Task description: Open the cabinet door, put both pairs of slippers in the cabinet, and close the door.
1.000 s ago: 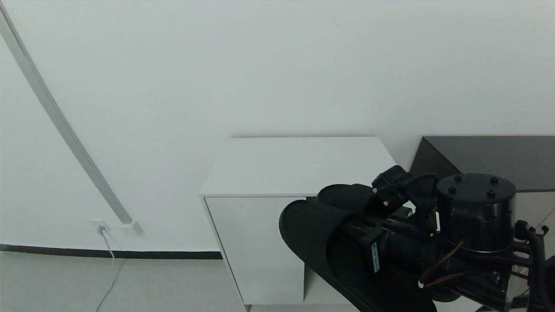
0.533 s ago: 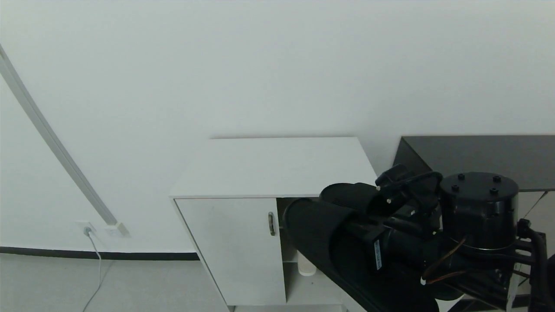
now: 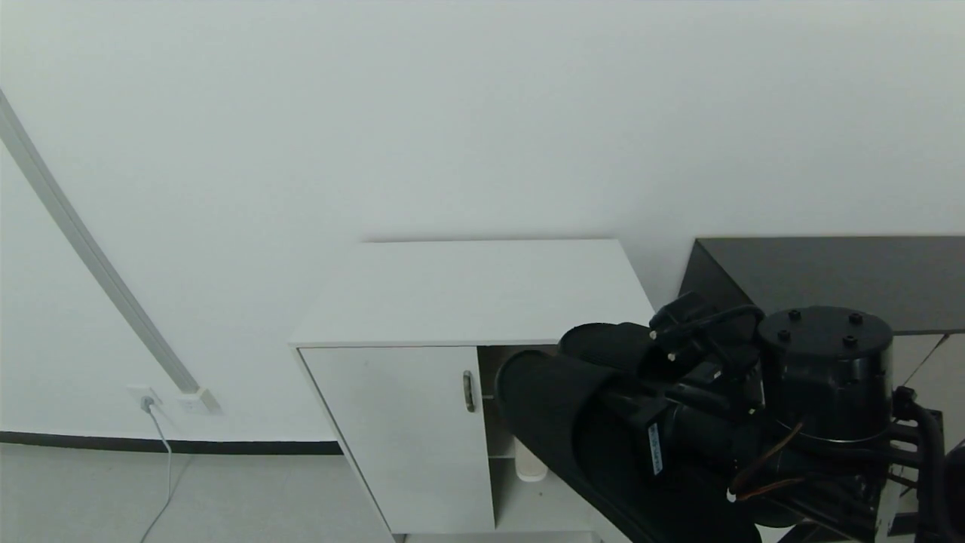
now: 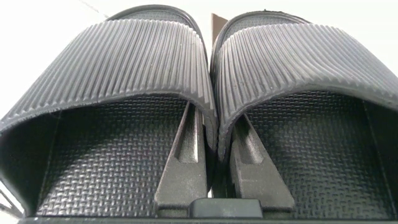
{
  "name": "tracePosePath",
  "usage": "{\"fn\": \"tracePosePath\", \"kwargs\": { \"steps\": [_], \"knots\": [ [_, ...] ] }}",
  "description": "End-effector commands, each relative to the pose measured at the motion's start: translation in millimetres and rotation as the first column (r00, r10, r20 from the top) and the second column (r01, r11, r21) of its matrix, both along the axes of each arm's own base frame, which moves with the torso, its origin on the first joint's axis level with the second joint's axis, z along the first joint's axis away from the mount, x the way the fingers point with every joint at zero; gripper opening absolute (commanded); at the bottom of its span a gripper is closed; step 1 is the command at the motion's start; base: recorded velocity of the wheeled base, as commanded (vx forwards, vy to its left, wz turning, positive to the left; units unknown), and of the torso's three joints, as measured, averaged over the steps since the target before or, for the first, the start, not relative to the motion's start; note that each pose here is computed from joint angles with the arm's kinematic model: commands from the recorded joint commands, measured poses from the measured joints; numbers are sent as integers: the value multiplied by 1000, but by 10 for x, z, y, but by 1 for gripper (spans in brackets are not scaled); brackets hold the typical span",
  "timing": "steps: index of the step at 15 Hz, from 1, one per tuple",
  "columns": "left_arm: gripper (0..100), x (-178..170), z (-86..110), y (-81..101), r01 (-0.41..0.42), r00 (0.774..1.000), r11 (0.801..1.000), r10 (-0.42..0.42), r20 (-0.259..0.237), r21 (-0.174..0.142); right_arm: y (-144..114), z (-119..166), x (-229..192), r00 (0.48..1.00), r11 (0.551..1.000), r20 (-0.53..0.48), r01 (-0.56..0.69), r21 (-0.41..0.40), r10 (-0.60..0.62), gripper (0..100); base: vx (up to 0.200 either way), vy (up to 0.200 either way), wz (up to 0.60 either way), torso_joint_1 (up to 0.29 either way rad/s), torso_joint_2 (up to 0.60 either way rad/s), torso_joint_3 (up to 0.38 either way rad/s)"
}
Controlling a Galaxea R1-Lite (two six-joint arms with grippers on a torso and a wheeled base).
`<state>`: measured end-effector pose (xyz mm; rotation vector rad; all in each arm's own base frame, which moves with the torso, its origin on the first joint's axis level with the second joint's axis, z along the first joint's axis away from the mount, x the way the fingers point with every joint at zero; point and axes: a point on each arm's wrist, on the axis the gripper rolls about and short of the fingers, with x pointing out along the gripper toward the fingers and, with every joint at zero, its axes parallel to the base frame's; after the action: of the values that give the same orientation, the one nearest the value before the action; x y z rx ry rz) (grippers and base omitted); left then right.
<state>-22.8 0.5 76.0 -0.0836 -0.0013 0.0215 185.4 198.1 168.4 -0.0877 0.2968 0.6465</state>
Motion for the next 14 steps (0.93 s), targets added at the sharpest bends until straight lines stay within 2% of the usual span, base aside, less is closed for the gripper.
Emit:
{"fn": "tracePosePath", "kwargs": {
  "steps": [1, 11, 14],
  "knots": [
    [0, 0, 1, 0, -2, 1000, 1000, 2, 1, -2, 2, -45, 1, 1000, 1000, -10, 1, -14, -1, 0, 0, 0, 0, 0, 0, 0],
    [0, 0, 1, 0, -2, 1000, 1000, 2, 1, -2, 19, -92, 21, 1000, 1000, -21, 0, -25, 0, 0, 0, 0, 0, 0, 0, 0],
    [0, 0, -1, 0, -2, 1000, 1000, 2, 0, -2, 43, -146, 45, 1000, 1000, -8, 2, -14, -3, 0, 0, 0, 0, -123, 258, 152]
  ]
}}
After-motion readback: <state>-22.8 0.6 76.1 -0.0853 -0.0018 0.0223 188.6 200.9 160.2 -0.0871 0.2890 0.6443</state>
